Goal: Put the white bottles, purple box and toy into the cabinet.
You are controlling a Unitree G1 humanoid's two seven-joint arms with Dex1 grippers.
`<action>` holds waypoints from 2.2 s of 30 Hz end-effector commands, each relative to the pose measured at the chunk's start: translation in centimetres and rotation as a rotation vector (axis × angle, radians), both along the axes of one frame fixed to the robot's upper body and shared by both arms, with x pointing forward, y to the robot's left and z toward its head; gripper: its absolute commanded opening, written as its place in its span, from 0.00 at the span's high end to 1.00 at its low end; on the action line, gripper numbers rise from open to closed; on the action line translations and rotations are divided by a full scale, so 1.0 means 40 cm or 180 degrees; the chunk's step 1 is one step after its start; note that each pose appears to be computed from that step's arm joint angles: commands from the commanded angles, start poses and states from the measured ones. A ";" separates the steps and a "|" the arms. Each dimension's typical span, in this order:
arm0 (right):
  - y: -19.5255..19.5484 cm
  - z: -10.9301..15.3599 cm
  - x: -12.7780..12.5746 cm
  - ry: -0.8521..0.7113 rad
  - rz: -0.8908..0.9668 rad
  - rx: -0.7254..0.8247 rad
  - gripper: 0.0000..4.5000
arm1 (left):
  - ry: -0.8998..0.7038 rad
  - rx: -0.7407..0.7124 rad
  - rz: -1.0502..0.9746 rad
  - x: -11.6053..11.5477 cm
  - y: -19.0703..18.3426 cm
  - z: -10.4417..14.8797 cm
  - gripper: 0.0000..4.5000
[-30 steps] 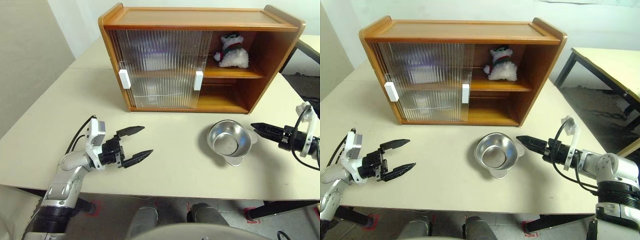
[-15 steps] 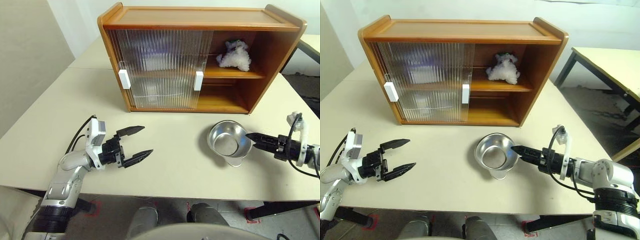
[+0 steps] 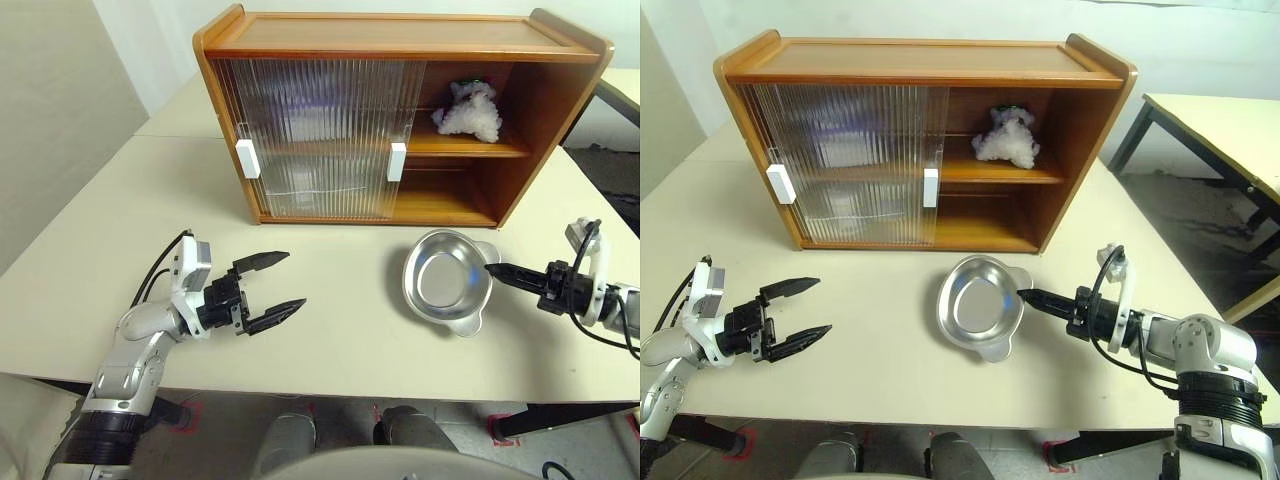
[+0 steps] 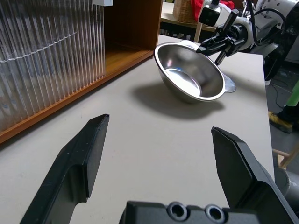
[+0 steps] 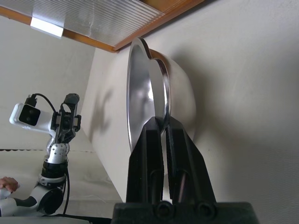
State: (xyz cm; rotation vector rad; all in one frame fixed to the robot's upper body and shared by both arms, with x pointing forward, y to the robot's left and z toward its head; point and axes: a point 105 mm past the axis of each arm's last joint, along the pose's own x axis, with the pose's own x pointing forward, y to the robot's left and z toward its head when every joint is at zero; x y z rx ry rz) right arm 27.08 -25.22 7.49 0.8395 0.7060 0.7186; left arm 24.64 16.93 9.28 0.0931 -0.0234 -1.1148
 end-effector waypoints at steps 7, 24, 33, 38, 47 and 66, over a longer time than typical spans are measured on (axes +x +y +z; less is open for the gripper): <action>-0.012 0.044 0.059 -0.0096 -0.0559 0.0627 0.99 | -0.0050 0.0049 -0.0020 0.005 0.001 0.002 0.00; 0.004 0.039 0.194 -0.0227 -0.1677 0.0980 0.99 | -0.0053 0.0063 -0.0003 0.004 0.007 0.001 0.00; -0.024 0.024 0.253 -0.0209 -0.2231 0.0944 0.99 | -0.0069 0.0047 0.0025 0.005 0.004 0.003 0.00; 0.006 0.010 0.288 -0.0170 -0.2328 0.0946 0.99 | -0.0084 0.0044 0.0015 0.009 0.000 0.007 0.00; 0.043 -0.019 0.324 -0.0126 -0.2446 0.0824 0.99 | -0.0086 0.0062 0.0042 0.009 0.005 0.010 0.00; 0.010 -0.010 0.287 -0.0438 -0.2273 0.0341 0.01 | -0.0063 0.0034 0.0038 0.001 -0.005 0.009 0.00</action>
